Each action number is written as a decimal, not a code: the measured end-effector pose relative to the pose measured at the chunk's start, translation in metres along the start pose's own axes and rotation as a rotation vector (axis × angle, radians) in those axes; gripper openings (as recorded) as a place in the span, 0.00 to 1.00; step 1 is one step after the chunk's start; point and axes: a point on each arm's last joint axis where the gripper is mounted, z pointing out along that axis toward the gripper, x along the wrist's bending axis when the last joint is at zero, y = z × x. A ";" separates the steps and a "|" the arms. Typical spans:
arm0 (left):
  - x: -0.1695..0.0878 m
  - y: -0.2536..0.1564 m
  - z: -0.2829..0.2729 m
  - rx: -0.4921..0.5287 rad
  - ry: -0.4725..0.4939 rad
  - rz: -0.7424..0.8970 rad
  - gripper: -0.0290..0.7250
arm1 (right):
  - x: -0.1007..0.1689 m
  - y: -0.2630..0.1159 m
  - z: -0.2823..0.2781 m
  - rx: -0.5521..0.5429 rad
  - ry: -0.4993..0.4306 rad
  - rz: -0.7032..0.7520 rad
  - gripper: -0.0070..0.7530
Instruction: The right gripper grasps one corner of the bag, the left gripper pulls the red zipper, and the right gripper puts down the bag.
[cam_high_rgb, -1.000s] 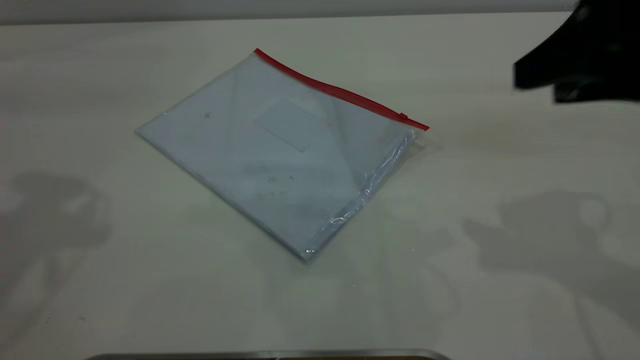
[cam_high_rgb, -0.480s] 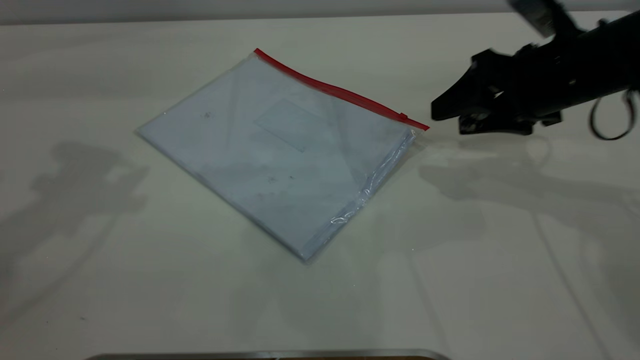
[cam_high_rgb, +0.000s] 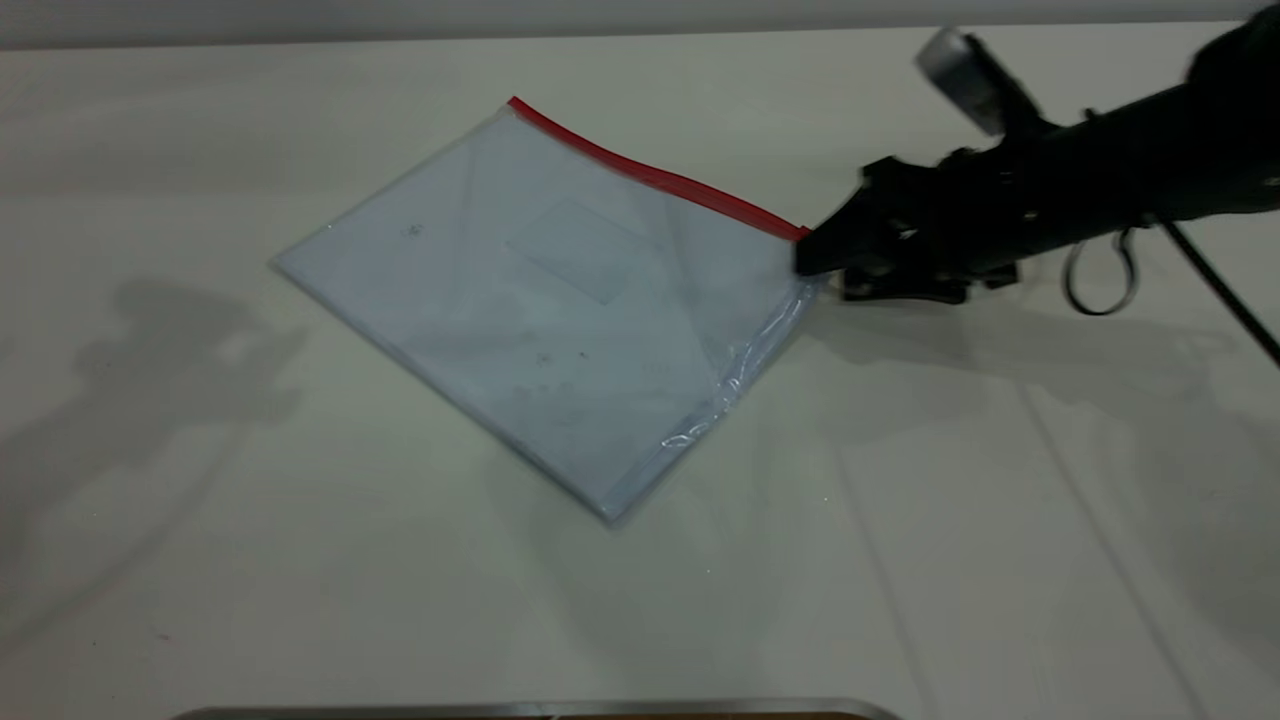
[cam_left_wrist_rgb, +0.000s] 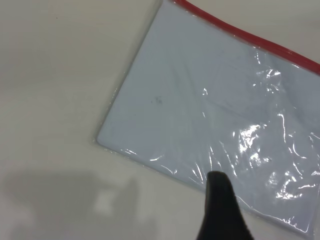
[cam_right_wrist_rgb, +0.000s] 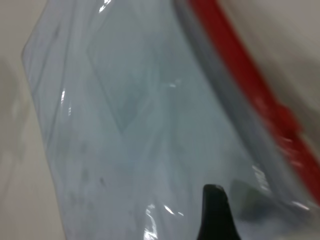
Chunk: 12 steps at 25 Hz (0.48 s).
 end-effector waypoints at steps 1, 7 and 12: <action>0.000 0.000 0.000 0.000 0.000 0.000 0.75 | 0.004 0.001 0.006 0.005 0.008 -0.011 0.73; 0.000 0.000 0.000 -0.001 -0.001 -0.001 0.75 | 0.016 0.000 0.029 0.030 0.028 -0.004 0.59; 0.000 0.000 0.000 -0.001 -0.001 -0.001 0.75 | 0.022 0.000 0.028 0.028 0.098 0.009 0.08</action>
